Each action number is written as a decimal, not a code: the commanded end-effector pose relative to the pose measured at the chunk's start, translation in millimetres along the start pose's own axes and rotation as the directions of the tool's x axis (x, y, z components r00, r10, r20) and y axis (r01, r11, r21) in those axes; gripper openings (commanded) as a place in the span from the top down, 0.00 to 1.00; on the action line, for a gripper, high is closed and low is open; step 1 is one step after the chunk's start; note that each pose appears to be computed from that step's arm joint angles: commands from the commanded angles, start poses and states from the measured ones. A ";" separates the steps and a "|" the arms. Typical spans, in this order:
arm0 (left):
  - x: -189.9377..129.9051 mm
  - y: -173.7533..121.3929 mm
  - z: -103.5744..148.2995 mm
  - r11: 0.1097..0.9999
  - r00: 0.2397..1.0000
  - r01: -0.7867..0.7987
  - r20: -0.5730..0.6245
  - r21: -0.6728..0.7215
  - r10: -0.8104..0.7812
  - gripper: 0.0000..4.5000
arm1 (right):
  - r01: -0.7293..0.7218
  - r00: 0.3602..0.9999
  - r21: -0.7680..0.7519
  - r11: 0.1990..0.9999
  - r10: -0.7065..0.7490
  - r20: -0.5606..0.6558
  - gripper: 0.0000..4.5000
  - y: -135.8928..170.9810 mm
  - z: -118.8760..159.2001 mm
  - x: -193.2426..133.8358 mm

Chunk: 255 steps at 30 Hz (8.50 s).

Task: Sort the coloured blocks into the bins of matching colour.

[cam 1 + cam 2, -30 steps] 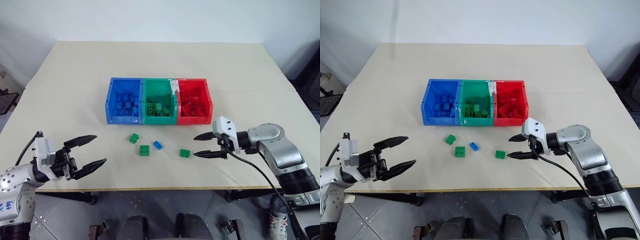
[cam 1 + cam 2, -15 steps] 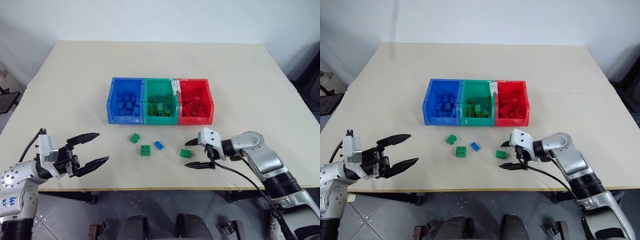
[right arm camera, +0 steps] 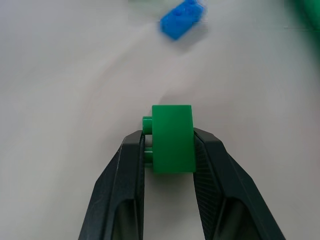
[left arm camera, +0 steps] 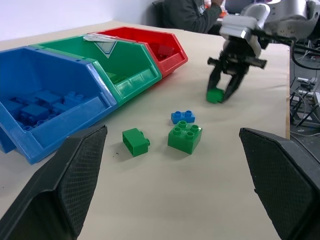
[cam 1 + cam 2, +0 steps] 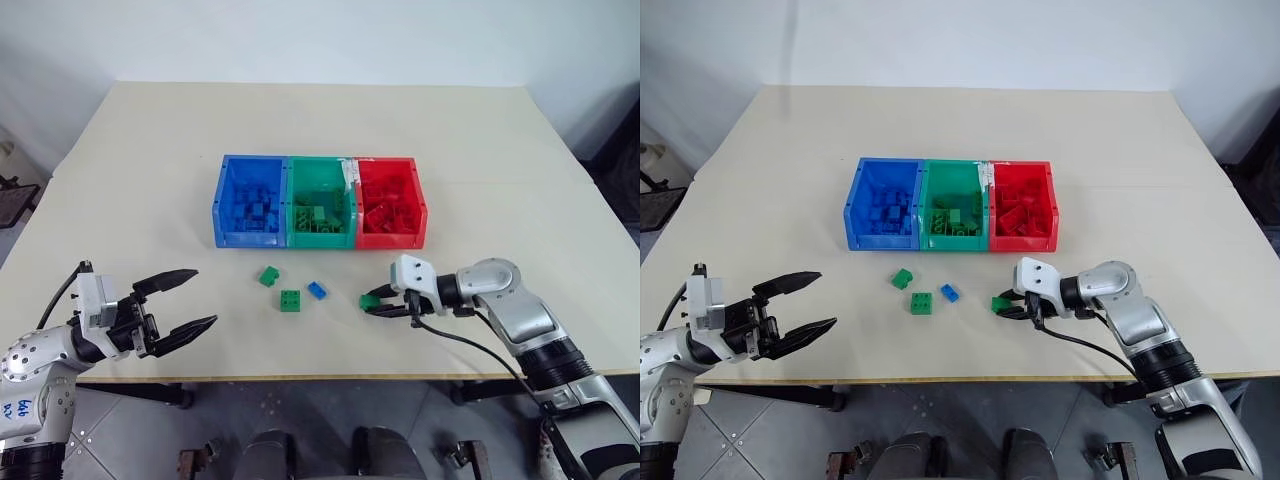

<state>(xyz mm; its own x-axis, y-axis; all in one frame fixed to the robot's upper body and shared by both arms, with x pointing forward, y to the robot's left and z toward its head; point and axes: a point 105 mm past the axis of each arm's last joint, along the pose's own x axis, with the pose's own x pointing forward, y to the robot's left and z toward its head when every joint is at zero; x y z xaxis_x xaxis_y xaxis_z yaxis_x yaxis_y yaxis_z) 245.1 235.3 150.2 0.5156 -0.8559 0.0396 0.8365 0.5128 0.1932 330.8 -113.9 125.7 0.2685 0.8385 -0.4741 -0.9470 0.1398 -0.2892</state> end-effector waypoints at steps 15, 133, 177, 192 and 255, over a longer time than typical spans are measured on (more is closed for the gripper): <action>1.4 0.7 8.0 0.998 0.999 -0.025 0.038 0.057 0.023 0.00 | 0.311 0.921 -0.077 0.947 -0.280 0.270 0.22 -116.1 128.5 34.4; -16.4 6.8 0.8 0.995 0.996 -0.073 0.063 0.063 0.069 0.00 | 0.456 0.726 0.096 0.885 -0.433 0.535 0.30 -103.4 196.7 96.8; -62.9 -40.2 -9.5 0.983 0.982 -0.182 -0.055 0.020 0.183 0.00 | -0.019 0.973 0.060 0.998 0.004 0.230 0.30 -0.5 -7.5 -112.2; 43.7 -49.9 -10.1 0.988 0.987 -0.137 -0.080 0.075 0.143 0.00 | -0.008 0.967 0.057 0.998 -0.007 0.255 0.30 4.3 2.9 -104.1; 236.3 39.8 45.6 0.943 0.963 -0.218 0.211 0.252 0.167 0.00 | 0.172 0.949 0.112 0.979 -0.195 0.247 0.30 13.2 -0.4 -106.7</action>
<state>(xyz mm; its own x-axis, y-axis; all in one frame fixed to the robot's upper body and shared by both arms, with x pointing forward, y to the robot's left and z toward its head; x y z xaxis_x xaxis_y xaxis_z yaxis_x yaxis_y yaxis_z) 402.4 49.5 199.7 0.6328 -0.7339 0.2470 0.6258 0.6726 0.3951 291.2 -200.5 158.6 0.3871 0.8948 -0.2224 -0.9128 0.3380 -0.2291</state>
